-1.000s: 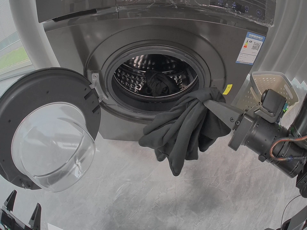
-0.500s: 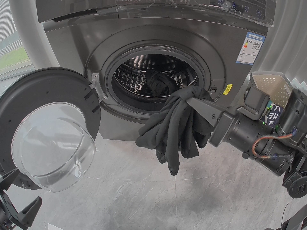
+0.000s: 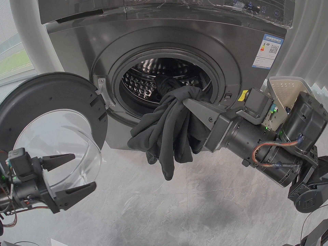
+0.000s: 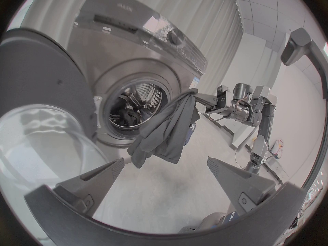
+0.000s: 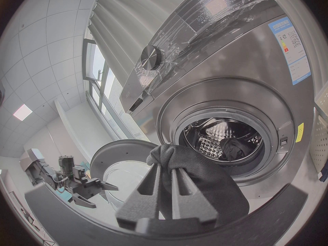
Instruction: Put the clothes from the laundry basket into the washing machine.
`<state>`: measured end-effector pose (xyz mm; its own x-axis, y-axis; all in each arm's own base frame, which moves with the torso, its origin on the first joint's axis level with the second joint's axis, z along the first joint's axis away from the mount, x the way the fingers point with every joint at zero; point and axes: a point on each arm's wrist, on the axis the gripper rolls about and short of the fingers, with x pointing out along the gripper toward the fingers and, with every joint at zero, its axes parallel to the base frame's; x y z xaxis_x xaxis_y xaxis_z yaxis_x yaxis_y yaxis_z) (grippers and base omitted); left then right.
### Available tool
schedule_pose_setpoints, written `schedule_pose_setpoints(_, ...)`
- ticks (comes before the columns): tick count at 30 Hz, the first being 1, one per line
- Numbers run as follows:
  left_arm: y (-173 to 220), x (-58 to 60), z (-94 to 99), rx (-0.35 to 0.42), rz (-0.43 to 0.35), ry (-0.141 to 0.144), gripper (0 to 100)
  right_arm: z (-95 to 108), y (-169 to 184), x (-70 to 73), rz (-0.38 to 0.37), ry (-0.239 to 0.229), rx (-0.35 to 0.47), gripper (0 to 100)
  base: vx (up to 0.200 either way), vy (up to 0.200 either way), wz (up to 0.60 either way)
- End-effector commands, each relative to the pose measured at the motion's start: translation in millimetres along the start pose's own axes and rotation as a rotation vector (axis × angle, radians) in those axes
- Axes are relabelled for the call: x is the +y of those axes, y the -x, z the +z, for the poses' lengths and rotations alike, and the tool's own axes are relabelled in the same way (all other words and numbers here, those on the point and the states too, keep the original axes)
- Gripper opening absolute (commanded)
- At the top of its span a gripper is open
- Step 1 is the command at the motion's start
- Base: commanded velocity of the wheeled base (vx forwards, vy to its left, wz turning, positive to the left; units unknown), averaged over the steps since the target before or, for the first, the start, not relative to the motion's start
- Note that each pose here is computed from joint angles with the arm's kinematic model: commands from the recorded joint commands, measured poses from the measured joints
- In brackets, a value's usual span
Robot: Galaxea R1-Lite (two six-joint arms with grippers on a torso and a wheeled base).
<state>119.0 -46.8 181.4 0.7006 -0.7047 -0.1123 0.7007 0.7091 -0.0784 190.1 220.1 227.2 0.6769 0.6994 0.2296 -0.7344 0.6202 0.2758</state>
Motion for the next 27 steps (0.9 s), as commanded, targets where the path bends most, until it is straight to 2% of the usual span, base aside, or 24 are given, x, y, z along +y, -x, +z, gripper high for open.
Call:
schedule_pose_setpoints(1,-76,12.9,-20.0,0.133,-0.128,0.047,100,-3,-4,2.0,0.009,-0.002,-0.002,0,0.000,0.000,0.00)
schedule_pose_setpoints(4,-90,13.8,-23.9,0.148,-0.148,0.046,100,-1,-4,2.6,0.011,0.001,-0.009,0,0.000,0.000,0.00)
schedule_pose_setpoints(11,-110,-13.5,-31.2,0.185,-0.288,0.033,100,2,-2,2.9,0.001,0.000,-0.020,0,0.000,0.000,0.00)
schedule_pose_setpoints(16,-126,-17.8,-35.0,0.176,-0.298,0.023,100,2,-5,2.2,-0.002,0.001,-0.022,0,0.000,0.000,0.00)
schedule_pose_setpoints(22,-140,-15.7,-35.6,0.156,-0.299,0.043,100,-1,-13,1.0,-0.005,0.001,-0.025,0,0.000,0.000,0.00)
schedule_pose_setpoints(25,-150,-14.3,-35.3,0.156,-0.286,0.076,100,-2,-16,1.8,-0.003,0.000,-0.024,0,0.000,0.000,0.00)
schedule_pose_setpoints(27,-155,-14.9,-34.8,0.154,-0.261,0.080,100,-2,-16,2.2,-0.004,0.000,-0.026,0,0.000,0.000,0.00)
